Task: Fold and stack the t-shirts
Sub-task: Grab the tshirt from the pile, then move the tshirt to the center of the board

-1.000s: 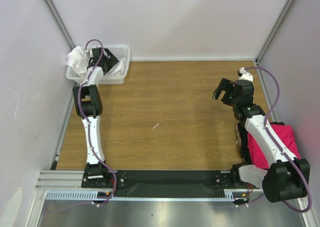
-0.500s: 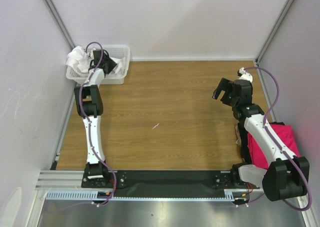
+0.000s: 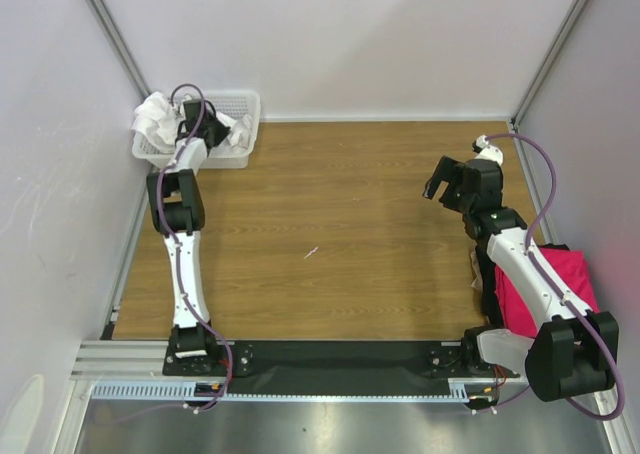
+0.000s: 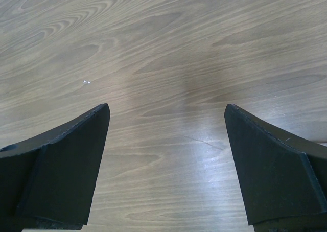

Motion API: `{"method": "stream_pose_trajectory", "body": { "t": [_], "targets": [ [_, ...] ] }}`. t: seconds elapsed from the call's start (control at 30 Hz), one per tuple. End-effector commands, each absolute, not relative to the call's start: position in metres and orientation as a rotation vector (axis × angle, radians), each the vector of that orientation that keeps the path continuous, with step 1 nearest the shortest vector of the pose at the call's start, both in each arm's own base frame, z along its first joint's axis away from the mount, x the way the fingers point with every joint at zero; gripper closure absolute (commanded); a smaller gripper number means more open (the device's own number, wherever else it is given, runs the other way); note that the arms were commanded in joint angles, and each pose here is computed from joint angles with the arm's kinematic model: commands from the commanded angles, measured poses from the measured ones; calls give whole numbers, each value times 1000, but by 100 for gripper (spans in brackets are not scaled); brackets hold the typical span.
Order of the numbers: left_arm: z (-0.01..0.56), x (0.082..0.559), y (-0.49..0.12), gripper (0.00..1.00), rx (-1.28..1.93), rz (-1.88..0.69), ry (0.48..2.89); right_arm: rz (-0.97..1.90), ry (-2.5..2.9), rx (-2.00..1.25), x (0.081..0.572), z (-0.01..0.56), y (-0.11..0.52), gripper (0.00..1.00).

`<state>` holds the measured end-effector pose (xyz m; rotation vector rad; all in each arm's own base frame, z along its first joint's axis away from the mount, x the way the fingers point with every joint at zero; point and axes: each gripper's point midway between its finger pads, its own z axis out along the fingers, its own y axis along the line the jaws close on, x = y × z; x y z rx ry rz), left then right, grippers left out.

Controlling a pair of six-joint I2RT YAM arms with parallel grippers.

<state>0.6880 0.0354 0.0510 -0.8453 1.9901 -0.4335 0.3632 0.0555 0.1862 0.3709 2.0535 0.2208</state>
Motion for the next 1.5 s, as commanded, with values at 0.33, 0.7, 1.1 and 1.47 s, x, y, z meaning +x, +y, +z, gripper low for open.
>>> {"method": "stream_pose_trajectory", "body": {
  "t": [0.33, 0.7, 1.1, 1.47],
  "targets": [
    [368, 615, 17, 100, -240, -324, 1625, 379, 1892, 296, 377, 251, 83, 0],
    [525, 440, -52, 100, 16, -241, 1495, 554, 1827, 187, 358, 289, 108, 0],
    [466, 299, -138, 100, 158, -563, 1564, 519, 1885, 257, 324, 270, 94, 0],
    [350, 260, -238, 100, 200, -829, 1760, 478, 1953, 393, 303, 240, 80, 0]
  ]
}}
